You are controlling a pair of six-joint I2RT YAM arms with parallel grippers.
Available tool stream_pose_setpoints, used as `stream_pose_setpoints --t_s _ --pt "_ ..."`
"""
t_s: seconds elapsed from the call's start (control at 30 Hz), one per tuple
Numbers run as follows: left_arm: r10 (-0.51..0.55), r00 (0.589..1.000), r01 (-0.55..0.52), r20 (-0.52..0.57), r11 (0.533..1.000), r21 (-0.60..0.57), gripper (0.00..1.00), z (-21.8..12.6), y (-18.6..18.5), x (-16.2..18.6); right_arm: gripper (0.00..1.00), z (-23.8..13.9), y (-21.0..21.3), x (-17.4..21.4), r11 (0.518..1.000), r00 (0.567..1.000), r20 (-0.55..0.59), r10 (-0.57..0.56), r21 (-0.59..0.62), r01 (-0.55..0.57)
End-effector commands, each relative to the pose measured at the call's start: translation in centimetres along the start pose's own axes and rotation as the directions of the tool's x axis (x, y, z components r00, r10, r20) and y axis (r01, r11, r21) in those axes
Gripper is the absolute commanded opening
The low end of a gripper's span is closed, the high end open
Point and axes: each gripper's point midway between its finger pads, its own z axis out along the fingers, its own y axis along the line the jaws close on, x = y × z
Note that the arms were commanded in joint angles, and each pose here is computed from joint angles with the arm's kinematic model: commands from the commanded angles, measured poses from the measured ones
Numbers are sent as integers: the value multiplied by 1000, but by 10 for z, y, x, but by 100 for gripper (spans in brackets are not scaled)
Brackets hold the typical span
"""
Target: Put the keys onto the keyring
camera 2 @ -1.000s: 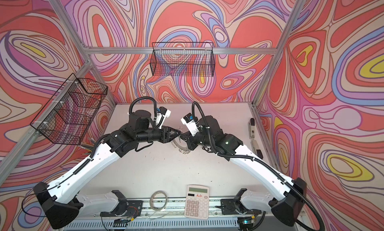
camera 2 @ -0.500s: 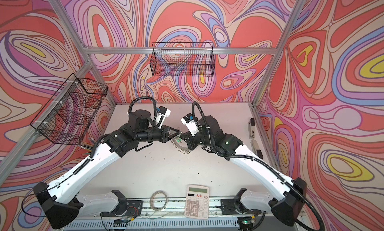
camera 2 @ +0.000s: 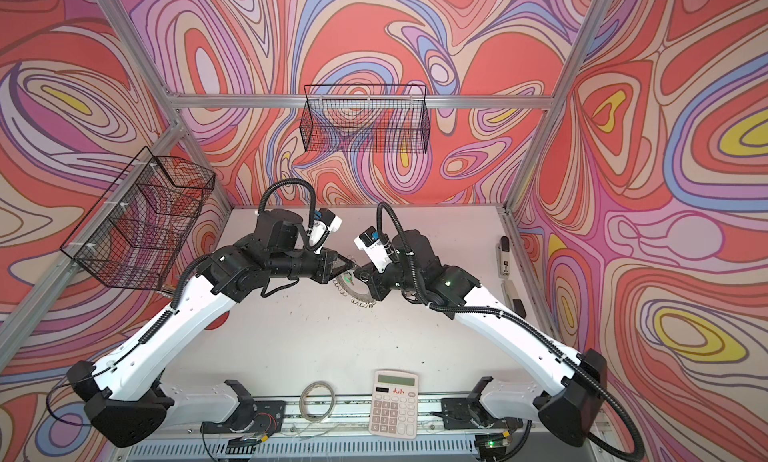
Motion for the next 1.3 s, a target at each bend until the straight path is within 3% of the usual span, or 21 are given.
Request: stream_pose_setpoints --t_s 0.0,0.07,0.1,0.17,0.23,0.37,0.63,0.97,1.27 --pt "16 1000 -17 -17 998 -59 0 -13 7 3 13 -2 -11 -2 999 1000 -5 11 52 -11" --pt "3 1000 -3 -9 998 -57 0 -13 6 1 40 -7 -9 -7 999 1000 19 13 50 -14" --pt "-4 1000 4 0 998 -60 0 -13 6 -1 48 -8 -7 -9 999 999 29 14 43 -15" --pt "-25 999 27 22 996 -83 0 -16 9 -6 58 -13 -2 -15 1000 998 53 14 24 -16" --pt "-34 999 38 36 994 -105 0 -17 10 -10 62 -16 1 -20 1000 997 71 17 11 -18" --pt "-52 997 60 51 985 -162 0 -16 13 -17 67 -18 4 -32 1000 995 96 15 15 -16" --pt "-123 991 129 51 981 -147 0 -5 11 -25 74 -6 9 -54 999 986 161 -36 9 35" --pt "-185 980 191 74 978 -86 0 -2 1 -33 74 10 -3 -58 995 984 161 -73 83 61" --pt "-190 980 195 64 977 -86 0 -6 0 -31 68 7 -29 -66 977 971 239 -29 214 -24"
